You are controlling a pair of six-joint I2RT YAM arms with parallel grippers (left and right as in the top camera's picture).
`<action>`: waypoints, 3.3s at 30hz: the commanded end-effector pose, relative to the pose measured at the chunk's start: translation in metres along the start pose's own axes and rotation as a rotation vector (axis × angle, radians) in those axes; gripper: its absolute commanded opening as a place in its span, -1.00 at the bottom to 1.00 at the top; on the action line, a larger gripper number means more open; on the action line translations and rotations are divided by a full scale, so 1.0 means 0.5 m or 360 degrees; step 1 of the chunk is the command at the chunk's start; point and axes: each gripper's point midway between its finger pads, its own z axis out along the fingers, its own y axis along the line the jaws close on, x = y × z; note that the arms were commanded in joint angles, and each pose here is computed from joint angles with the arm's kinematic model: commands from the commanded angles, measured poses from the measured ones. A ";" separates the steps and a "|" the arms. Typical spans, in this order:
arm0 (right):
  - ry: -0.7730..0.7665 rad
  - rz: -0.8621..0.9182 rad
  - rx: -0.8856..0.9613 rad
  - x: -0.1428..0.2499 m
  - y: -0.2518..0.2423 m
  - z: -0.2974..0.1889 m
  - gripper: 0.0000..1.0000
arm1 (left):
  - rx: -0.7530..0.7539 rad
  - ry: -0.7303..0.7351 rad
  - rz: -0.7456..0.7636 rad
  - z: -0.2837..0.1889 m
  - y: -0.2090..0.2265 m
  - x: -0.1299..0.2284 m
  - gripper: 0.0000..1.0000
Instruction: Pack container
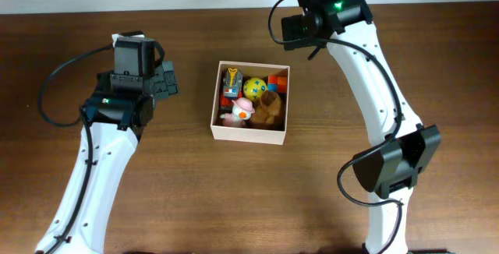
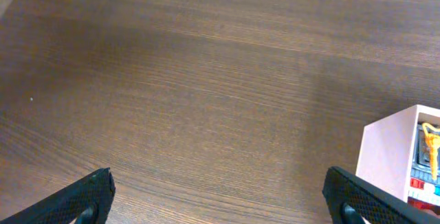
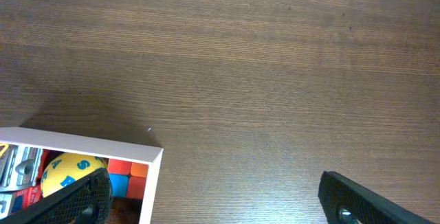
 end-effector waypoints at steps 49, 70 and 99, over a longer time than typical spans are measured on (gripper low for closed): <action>-0.1607 0.0458 -0.0262 0.347 -0.346 -0.934 0.97 | -0.0018 -0.0010 -0.0027 -0.001 0.003 -0.005 0.98; -0.1410 0.0623 0.0149 0.482 -0.332 -0.510 0.98 | -0.0018 -0.0010 -0.0027 -0.001 0.003 -0.005 0.99; -0.1535 0.0647 0.0104 0.518 -0.289 -0.208 0.98 | -0.0018 -0.0010 -0.0027 -0.001 0.003 -0.005 0.98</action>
